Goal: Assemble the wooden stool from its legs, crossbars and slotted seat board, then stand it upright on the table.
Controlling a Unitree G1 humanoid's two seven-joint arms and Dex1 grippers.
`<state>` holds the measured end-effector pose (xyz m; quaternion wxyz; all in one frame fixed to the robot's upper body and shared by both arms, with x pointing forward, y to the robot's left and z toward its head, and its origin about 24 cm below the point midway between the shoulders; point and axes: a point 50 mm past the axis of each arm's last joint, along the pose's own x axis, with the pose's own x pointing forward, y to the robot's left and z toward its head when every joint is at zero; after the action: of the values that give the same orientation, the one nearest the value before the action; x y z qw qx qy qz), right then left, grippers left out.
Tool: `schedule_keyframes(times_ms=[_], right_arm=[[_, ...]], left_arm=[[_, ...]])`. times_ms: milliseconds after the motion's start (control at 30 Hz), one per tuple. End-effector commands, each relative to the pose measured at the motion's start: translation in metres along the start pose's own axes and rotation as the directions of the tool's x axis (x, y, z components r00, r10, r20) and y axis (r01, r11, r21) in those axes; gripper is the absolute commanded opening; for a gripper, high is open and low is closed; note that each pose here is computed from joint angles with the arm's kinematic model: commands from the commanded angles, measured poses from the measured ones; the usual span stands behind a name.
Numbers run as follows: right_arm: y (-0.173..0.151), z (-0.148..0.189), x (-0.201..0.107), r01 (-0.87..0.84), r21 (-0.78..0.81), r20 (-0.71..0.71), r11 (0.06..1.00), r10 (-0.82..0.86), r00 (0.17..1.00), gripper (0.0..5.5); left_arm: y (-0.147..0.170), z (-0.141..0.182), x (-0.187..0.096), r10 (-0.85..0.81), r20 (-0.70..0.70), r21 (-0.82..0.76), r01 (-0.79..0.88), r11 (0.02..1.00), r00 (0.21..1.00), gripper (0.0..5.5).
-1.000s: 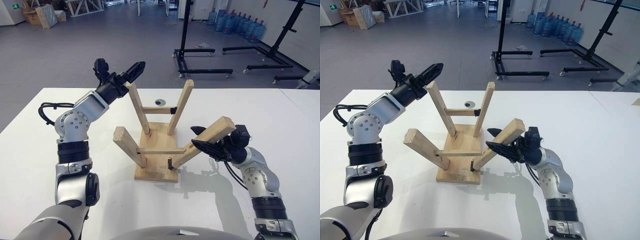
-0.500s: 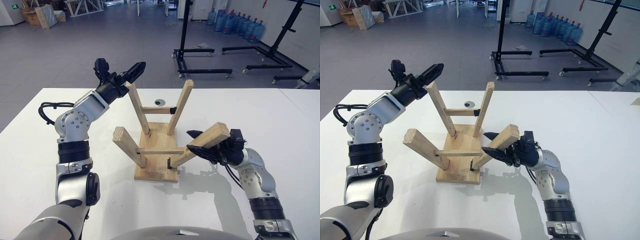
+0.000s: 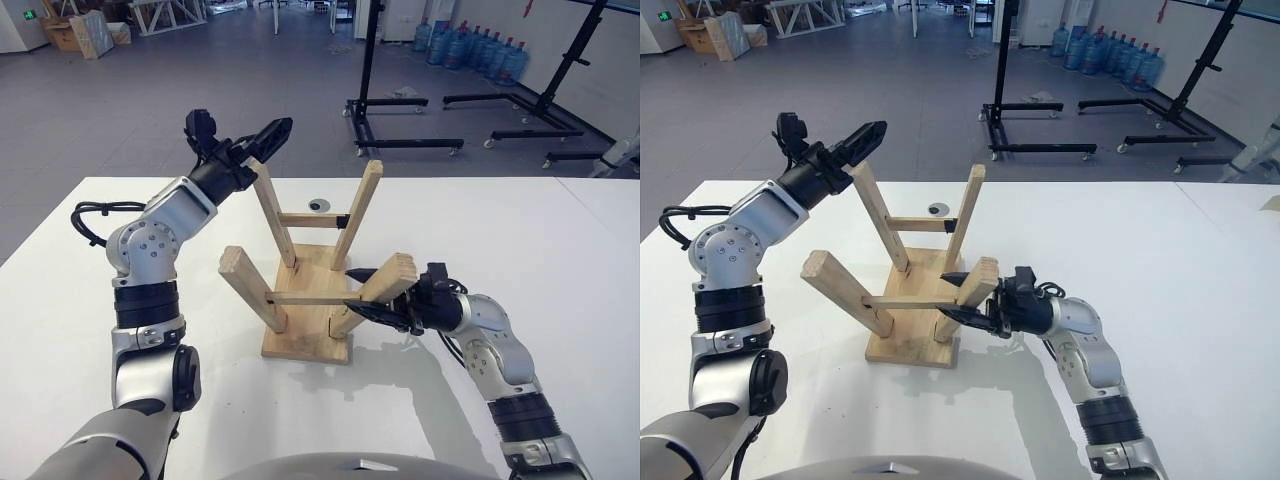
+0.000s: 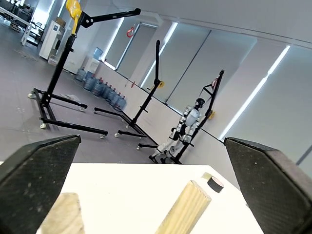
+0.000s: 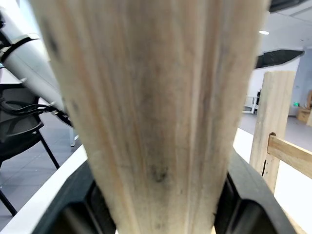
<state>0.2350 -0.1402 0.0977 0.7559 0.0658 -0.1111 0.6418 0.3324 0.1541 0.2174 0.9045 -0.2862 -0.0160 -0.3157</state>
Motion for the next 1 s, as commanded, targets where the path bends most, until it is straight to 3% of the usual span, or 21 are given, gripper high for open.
schedule_keyframes(times_ms=[33,167,267,400,467,567,667,767,1000], right_arm=[[-0.005,0.001,0.009,0.039,0.001,-0.039,0.999,-0.039,0.998,2.06],[-0.011,0.003,0.017,0.086,-0.031,-0.047,0.996,-0.087,0.995,2.06],[-0.019,0.004,0.029,0.120,-0.068,-0.060,0.990,-0.125,0.990,2.06],[-0.034,0.005,0.046,0.180,-0.116,-0.058,0.977,-0.188,0.980,2.06],[-0.041,0.004,0.052,0.208,-0.120,-0.053,0.971,-0.215,0.975,2.06],[-0.043,0.001,0.057,0.222,-0.109,-0.042,0.969,-0.227,0.973,2.06],[-0.043,-0.005,0.055,0.241,-0.098,-0.051,0.966,-0.247,0.968,2.06],[-0.045,-0.006,0.054,0.254,-0.100,-0.054,0.962,-0.261,0.964,2.06],[-0.046,-0.004,0.060,0.249,-0.108,-0.048,0.962,-0.255,0.966,2.06]], left_arm=[[-0.008,0.022,0.002,0.019,0.046,0.100,-0.023,0.995,0.999,5.40],[-0.012,0.058,0.003,0.068,0.151,0.203,-0.099,0.974,0.986,5.40],[-0.041,0.089,0.009,0.015,0.227,0.207,-0.064,0.976,0.974,5.40],[-0.087,0.082,0.014,-0.105,0.155,0.064,0.096,0.993,0.982,5.40],[-0.096,0.065,0.008,-0.093,0.038,0.234,0.081,0.969,0.995,5.40],[-0.084,0.040,-0.007,0.041,-0.088,0.585,0.018,0.811,0.995,5.40],[-0.063,0.005,-0.030,0.155,-0.210,0.850,0.102,0.517,0.965,5.40],[-0.052,-0.019,-0.042,0.173,-0.252,0.924,0.183,0.336,0.952,5.40],[-0.047,-0.039,-0.047,0.175,-0.207,0.975,0.187,0.124,0.963,5.40]])
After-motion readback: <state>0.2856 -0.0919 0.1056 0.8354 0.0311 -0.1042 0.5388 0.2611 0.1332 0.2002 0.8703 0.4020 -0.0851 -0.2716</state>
